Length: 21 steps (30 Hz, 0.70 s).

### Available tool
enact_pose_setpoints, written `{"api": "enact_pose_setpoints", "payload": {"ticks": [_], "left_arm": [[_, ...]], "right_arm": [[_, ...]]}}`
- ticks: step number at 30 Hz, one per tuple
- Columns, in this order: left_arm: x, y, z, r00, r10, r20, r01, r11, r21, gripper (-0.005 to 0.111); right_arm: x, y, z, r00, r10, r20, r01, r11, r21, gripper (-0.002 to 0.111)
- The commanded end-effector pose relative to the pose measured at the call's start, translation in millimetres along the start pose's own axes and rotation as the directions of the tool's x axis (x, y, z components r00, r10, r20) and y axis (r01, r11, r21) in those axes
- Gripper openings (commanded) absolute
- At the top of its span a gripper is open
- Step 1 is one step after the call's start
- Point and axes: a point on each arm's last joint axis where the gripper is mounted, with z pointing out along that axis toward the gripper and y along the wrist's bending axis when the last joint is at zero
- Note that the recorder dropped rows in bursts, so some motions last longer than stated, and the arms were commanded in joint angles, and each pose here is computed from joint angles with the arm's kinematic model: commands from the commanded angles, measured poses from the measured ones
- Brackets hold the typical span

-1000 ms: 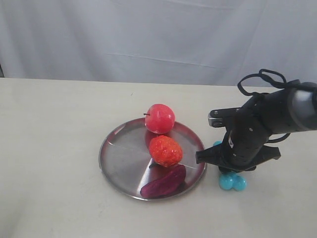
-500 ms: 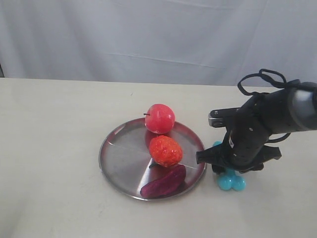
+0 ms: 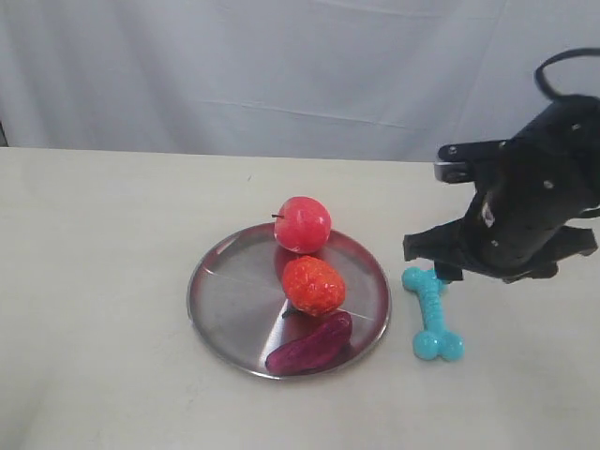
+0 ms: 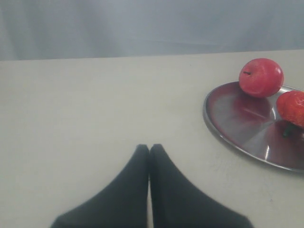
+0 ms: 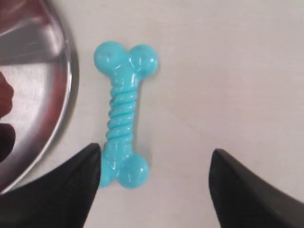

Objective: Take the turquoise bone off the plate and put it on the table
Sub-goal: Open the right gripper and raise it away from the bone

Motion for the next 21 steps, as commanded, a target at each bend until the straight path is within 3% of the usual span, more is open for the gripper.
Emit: {"api": "enact_pose_setpoints", "payload": {"ticks": [1, 7, 12, 14, 17, 19, 20, 21], "left_arm": [[0.9, -0.1, 0.3, 1.0, 0.0, -0.001, 0.0, 1.0, 0.003, 0.0], [0.9, -0.1, 0.3, 1.0, 0.0, -0.001, 0.0, 1.0, 0.003, 0.0], [0.9, -0.1, 0.3, 1.0, 0.0, -0.001, 0.0, 1.0, 0.003, 0.0], [0.9, -0.1, 0.3, 1.0, 0.0, -0.001, 0.0, 1.0, 0.003, 0.0], [0.9, -0.1, 0.3, 1.0, 0.0, -0.001, 0.0, 1.0, 0.003, 0.0], [0.9, -0.1, 0.3, 1.0, 0.0, -0.001, 0.0, 1.0, 0.003, 0.0], [0.9, -0.1, 0.3, 1.0, 0.0, -0.001, 0.0, 1.0, 0.003, 0.0], [0.9, -0.1, 0.3, 1.0, 0.0, -0.001, 0.0, 1.0, 0.003, 0.0]], "right_arm": [[6.9, -16.6, -50.9, 0.999, 0.013, 0.03, -0.014, 1.0, 0.019, 0.063], [45.1, -22.7, -123.4, 0.997, -0.078, 0.01, 0.078, 0.997, 0.016, 0.063], [85.6, -25.7, -176.1, 0.983, -0.144, 0.11, 0.159, 0.978, -0.138, 0.061], [102.9, -28.5, -189.1, 0.978, -0.152, 0.145, 0.18, 0.96, -0.214, 0.054], [125.5, -38.1, -201.4, 0.972, -0.145, 0.182, 0.197, 0.931, -0.307, 0.034], [137.8, -46.6, -208.1, 0.965, -0.15, 0.215, 0.221, 0.906, -0.36, 0.018], [146.5, -55.7, -213.6, 0.957, -0.151, 0.249, 0.243, 0.884, -0.399, 0.003], [150.3, -60.0, -214.9, 0.954, -0.147, 0.263, 0.249, 0.876, -0.413, 0.0]]}}
